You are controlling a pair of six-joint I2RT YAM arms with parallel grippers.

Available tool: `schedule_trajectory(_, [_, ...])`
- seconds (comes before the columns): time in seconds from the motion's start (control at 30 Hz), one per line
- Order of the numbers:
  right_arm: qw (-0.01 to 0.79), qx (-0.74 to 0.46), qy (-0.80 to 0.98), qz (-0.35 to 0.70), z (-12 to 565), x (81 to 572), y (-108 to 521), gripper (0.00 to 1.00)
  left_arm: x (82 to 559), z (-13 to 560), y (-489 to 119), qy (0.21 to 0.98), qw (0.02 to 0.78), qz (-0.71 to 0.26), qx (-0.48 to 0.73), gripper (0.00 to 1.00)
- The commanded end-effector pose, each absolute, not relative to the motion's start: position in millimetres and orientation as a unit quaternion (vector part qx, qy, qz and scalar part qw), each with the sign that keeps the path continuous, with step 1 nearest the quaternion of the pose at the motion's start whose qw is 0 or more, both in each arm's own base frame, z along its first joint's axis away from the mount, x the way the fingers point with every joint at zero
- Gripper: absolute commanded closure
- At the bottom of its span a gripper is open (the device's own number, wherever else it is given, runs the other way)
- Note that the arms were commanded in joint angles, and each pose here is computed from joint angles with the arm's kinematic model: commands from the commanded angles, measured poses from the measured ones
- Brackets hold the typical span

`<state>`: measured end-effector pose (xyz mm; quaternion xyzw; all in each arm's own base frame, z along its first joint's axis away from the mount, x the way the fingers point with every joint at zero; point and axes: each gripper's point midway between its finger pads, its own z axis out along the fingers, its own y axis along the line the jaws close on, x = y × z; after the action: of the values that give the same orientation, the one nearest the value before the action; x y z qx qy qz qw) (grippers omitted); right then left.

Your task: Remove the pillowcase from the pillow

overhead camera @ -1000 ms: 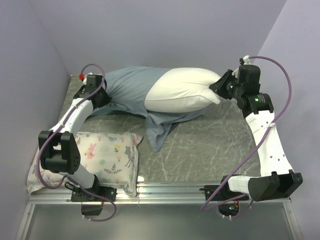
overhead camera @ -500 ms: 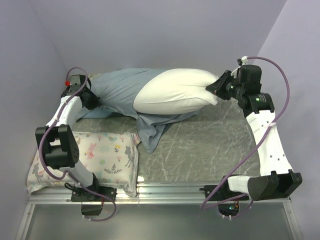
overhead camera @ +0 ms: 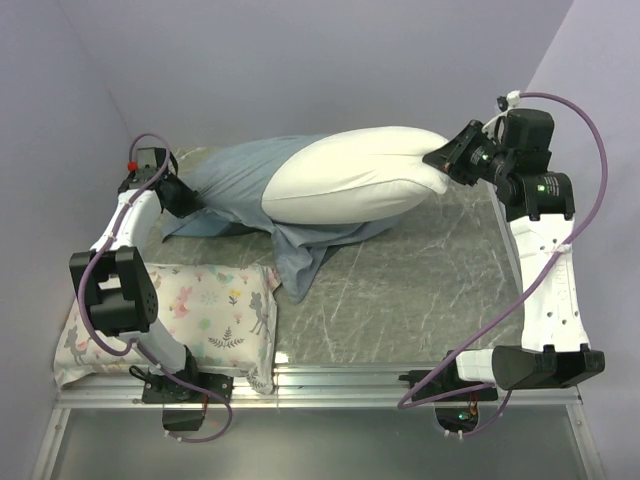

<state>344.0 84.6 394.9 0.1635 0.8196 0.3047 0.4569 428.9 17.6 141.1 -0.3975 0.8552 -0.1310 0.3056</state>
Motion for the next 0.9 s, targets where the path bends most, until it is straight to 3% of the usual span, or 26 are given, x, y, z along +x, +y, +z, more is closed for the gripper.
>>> schedule_trajectory(0.0, [0.662,0.216,0.687,0.207,495.0,349.9,1.3,1.0,413.5,138.6,158.9,0.776,0.37,0.068,-0.506,1.0])
schedule_trajectory(0.13, [0.62,0.222,0.716,0.234,423.6,361.2,13.1,1.0,430.0,148.4,119.5,0.801,0.387,-0.007,-0.456,1.0])
schedule_trajectory(0.17, [0.589,0.231,0.739,0.233,381.1,365.9,14.4,1.0,431.6,150.6,109.3,0.807,0.389,-0.021,-0.444,1.0])
schedule_trajectory(0.27, [0.579,0.231,0.747,0.232,349.2,364.0,16.2,0.96,427.4,159.3,80.2,0.816,0.397,-0.049,-0.418,1.0])
schedule_trajectory(0.33, [0.566,0.228,0.759,0.228,325.5,354.4,18.6,0.77,416.9,164.3,67.7,0.819,0.401,-0.054,-0.407,1.0])
schedule_trajectory(0.37, [0.563,0.224,0.763,0.227,318.9,349.8,21.5,0.56,413.0,165.9,64.7,0.82,0.402,-0.057,-0.404,0.99])
schedule_trajectory(0.4, [0.569,0.221,0.764,0.21,318.9,345.6,17.5,0.47,406.5,171.9,58.4,0.82,0.406,-0.069,-0.397,0.98])
schedule_trajectory(0.47, [0.58,0.224,0.76,0.189,328.1,335.4,11.0,0.32,400.2,182.3,54.4,0.821,0.418,-0.076,-0.382,0.74])
schedule_trajectory(0.5, [0.585,0.219,0.761,0.174,330.5,333.4,7.0,0.29,393.7,195.4,50.2,0.819,0.43,-0.085,-0.37,0.64])
schedule_trajectory(0.53, [0.588,0.223,0.76,0.163,332.7,333.8,2.5,0.26,390.6,203.9,48.3,0.818,0.439,-0.086,-0.361,0.46])
schedule_trajectory(0.57, [0.59,0.219,0.761,0.161,334.3,334.6,2.3,0.23,386.9,213.1,48.8,0.82,0.45,-0.08,-0.345,0.4])
schedule_trajectory(0.63, [0.58,0.205,0.77,0.17,332.4,342.2,8.2,0.21,379.2,246.7,49.3,0.808,0.486,-0.071,-0.327,0.29])
schedule_trajectory(0.7, [0.574,0.181,0.778,0.18,331.7,351.1,22.9,0.19,378.8,280.5,44.1,0.799,0.518,-0.068,-0.298,0.26])
schedule_trajectory(0.87, [0.511,0.111,0.833,0.183,302.5,394.3,75.9,0.16,417.3,302.4,-46.9,0.832,0.519,-0.1,-0.17,0.19])
